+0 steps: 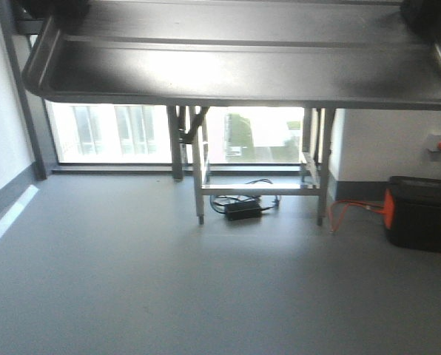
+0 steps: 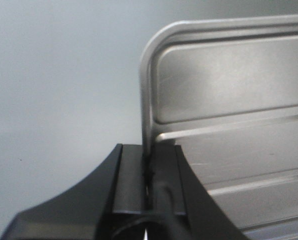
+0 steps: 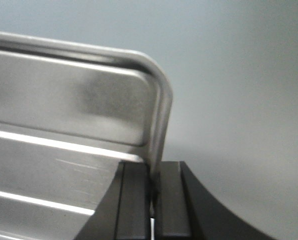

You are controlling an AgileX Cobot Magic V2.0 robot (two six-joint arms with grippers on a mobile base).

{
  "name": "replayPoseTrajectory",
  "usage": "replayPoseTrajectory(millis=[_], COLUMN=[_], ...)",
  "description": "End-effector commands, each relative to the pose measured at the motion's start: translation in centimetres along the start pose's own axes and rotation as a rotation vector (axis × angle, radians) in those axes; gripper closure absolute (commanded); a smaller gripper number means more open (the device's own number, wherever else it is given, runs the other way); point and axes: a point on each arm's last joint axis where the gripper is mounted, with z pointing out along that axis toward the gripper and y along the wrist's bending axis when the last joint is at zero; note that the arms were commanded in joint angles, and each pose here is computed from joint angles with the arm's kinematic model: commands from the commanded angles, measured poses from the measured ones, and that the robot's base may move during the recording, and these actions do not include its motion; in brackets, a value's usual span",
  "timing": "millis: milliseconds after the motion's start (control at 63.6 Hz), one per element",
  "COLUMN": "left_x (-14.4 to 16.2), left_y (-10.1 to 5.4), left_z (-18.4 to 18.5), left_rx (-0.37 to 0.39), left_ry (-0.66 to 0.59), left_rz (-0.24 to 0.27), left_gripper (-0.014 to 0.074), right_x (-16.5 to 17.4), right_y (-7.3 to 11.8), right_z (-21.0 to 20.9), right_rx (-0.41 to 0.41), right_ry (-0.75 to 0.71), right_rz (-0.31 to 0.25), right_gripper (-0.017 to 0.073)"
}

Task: Grab silver tray and stack on right shelf
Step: 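Keep the tray held in both grippers while driving across the room, then drive up to the shelf holding the grey-green tray, tray held above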

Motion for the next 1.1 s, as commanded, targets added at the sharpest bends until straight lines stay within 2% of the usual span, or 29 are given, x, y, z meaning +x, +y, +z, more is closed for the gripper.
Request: replayPoseTrajectory(millis=[0,1085], left_x=[-0.70,-0.70], left_y=[0.24,0.24], left_z=[-1.84,-1.84], left_rx=[0.026,0.026], left_ry=[-0.075,-0.075], left_rz=[0.017,0.017], left_gripper=[0.0694,0.0694], right_x=[-1.06,-1.06], right_y=[-0.02,-0.02], right_z=[-1.79,-1.79], right_rx=[-0.024,-0.024], right_ry=[-0.120,-0.120], right_rz=[-0.029,-0.029], right_gripper=[0.0502,0.0502])
